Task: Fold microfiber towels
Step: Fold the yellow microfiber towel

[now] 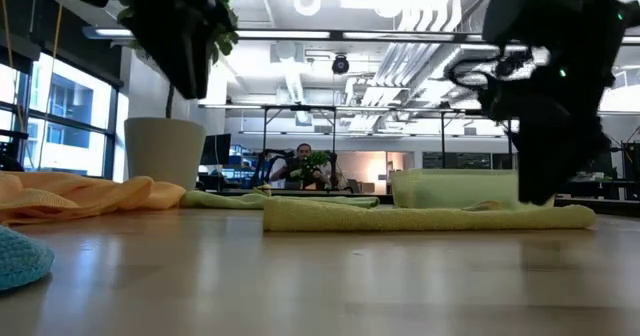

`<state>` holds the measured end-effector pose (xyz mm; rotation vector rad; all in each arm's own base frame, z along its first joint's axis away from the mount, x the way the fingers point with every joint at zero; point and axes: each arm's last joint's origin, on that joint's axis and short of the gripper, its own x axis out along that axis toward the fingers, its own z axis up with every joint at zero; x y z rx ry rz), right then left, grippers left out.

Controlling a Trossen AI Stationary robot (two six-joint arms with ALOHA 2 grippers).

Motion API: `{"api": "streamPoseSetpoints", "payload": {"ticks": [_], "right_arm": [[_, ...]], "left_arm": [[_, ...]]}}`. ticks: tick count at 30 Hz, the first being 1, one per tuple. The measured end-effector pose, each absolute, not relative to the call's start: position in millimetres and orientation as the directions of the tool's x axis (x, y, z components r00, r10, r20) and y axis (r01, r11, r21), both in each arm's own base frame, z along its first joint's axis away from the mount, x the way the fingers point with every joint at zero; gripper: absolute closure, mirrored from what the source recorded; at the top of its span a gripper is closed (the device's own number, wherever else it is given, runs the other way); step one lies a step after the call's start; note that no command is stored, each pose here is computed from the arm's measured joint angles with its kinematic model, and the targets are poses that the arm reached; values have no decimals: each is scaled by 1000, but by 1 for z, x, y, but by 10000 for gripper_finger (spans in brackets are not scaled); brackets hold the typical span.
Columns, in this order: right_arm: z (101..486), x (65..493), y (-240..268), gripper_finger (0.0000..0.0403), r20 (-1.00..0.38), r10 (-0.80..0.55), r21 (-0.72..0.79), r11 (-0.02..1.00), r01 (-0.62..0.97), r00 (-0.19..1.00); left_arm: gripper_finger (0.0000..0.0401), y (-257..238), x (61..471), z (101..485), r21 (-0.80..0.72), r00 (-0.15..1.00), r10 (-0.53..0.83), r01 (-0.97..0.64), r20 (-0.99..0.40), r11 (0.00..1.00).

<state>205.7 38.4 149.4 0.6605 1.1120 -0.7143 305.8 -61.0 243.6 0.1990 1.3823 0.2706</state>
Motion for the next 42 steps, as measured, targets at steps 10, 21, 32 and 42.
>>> {"api": "streamPoseSetpoints", "payload": {"ticks": [10,21,32,42], "right_arm": [[131,208,39,237,-935,-170,161,575,802,310],[120,216,40,268,-935,-216,126,540,832,282],[121,214,38,392,-932,-241,100,550,829,272],[174,210,36,401,-948,-317,-186,572,799,6]], "left_arm": [[290,-58,292,260,300,167,307,-66,-937,952],[291,-55,274,284,263,227,275,-83,-934,961],[291,-53,262,306,222,336,249,-117,-908,968],[291,-58,247,320,247,391,286,-148,-875,958]]}}
